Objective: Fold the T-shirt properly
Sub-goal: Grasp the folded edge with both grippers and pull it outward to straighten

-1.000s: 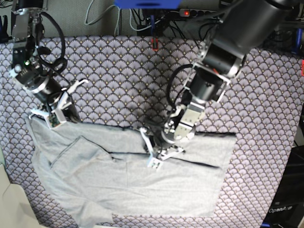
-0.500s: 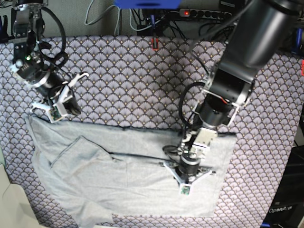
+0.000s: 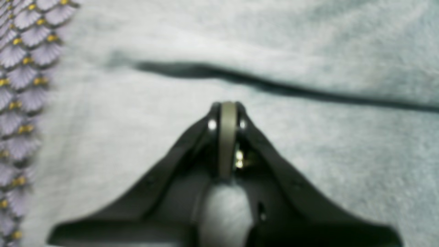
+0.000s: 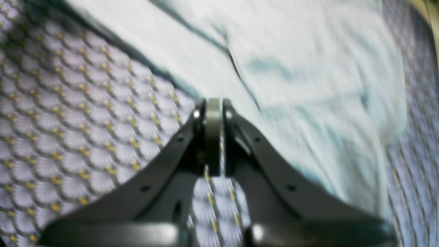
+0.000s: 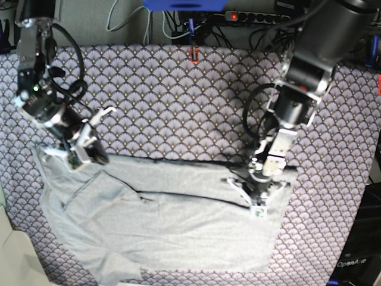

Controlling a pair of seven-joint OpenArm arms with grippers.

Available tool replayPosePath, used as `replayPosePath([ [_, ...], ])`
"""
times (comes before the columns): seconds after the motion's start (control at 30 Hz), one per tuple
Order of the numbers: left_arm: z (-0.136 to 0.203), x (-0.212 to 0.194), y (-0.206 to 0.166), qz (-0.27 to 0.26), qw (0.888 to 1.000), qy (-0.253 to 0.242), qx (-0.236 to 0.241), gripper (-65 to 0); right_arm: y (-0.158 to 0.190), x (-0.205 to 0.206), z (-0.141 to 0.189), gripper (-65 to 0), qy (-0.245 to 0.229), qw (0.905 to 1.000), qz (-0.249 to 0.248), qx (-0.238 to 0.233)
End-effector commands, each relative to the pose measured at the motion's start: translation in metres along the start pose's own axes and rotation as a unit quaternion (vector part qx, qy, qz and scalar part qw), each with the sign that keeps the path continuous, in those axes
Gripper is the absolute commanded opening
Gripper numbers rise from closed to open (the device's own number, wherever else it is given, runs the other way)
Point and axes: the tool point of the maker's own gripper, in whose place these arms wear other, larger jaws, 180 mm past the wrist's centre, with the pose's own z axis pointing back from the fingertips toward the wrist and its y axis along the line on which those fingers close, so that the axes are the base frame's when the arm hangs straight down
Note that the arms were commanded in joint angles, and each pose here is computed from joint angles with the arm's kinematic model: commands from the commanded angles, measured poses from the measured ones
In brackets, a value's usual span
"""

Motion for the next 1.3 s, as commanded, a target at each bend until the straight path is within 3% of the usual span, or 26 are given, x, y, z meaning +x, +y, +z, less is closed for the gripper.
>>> replayPosePath([
  [0.0,0.004,0.038,-0.003,-0.002,0.999,-0.044,-0.010,-65.0,-0.005,0.008,-0.004,-64.9,-0.009,0.9999,0.009,0.002],
  [0.2,0.023,0.054,-0.007,-0.011,0.998,-0.052,-0.027,-65.0,-0.009,-0.007,-0.049,-65.0,0.024,0.9991,-0.011,0.032],
  [0.53,0.015,0.003,0.013,-0.016,1.000,0.010,-0.004,-65.0,-0.030,-0.031,-0.104,-65.0,0.059,0.9955,-0.053,0.051],
  [0.73,0.015,0.001,0.023,-0.020,1.000,0.012,0.004,-65.0,-0.051,-0.046,-0.120,-65.0,0.062,0.9931,-0.092,0.039],
  [0.93,0.017,-0.008,0.030,-0.023,1.000,0.019,0.008,-65.0,-0.049,-0.060,-0.133,-64.8,0.057,0.9888,-0.132,0.039],
  [1.1,0.018,-0.014,0.030,-0.025,0.999,0.024,0.009,-65.0,-0.038,-0.063,-0.144,-64.8,0.060,0.9890,-0.122,0.057],
  [1.27,0.016,-0.034,0.039,-0.025,0.998,0.051,0.019,-65.0,-0.051,-0.064,-0.155,-64.8,0.055,0.9891,-0.128,0.047],
])
